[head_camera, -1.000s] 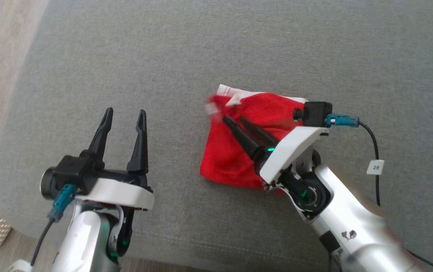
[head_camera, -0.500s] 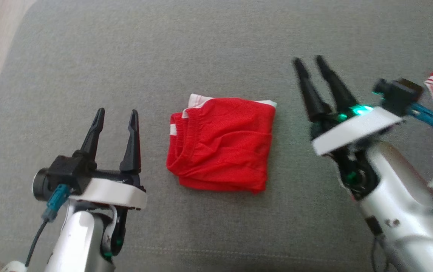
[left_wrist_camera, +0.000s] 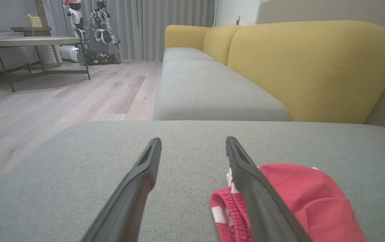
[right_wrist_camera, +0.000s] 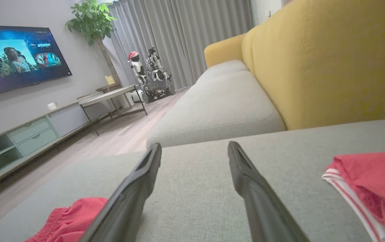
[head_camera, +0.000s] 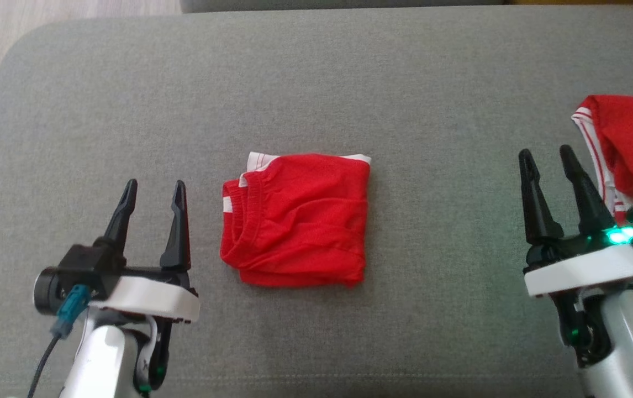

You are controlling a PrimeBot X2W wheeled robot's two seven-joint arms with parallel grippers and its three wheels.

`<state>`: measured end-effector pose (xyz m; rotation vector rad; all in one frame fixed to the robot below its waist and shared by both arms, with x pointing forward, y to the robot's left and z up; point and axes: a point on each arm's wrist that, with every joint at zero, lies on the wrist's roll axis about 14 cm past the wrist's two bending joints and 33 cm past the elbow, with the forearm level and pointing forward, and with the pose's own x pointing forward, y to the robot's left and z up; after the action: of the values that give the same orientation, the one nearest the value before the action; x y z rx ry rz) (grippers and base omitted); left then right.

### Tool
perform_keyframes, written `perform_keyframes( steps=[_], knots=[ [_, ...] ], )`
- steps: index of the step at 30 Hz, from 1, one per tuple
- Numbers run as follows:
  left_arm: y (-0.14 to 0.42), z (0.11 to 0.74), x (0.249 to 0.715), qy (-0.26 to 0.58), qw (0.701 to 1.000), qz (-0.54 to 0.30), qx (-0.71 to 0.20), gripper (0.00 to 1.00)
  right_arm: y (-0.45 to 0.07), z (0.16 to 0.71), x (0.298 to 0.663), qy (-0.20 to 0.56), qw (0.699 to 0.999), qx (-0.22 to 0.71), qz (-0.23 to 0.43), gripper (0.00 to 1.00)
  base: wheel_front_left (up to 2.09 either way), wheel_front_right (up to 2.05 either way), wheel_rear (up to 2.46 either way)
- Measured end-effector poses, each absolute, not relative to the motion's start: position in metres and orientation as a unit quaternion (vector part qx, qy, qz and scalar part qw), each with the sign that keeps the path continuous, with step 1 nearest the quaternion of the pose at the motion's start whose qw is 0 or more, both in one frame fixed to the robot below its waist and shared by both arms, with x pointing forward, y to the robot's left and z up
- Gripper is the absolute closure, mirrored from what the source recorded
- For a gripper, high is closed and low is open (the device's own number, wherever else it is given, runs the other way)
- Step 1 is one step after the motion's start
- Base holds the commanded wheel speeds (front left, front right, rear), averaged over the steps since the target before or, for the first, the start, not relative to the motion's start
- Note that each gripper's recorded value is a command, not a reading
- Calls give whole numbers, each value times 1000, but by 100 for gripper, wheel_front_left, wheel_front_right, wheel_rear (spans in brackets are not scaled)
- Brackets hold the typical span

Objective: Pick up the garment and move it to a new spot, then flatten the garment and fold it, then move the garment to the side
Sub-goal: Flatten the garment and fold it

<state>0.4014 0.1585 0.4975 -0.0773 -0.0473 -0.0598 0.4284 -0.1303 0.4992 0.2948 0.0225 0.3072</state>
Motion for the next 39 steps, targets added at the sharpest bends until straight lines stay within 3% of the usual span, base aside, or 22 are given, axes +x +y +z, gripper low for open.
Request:
perform_keyframes(
  steps=[12,39],
  knots=[
    [161,502,387,-24,999,-30,-30,0,-141,521,396,-8,990,69,122,0,0,0,0],
    [158,495,337,-3,999,-36,-18,0,-156,514,351,21,995,35,93,0,0,0,0]
  ],
)
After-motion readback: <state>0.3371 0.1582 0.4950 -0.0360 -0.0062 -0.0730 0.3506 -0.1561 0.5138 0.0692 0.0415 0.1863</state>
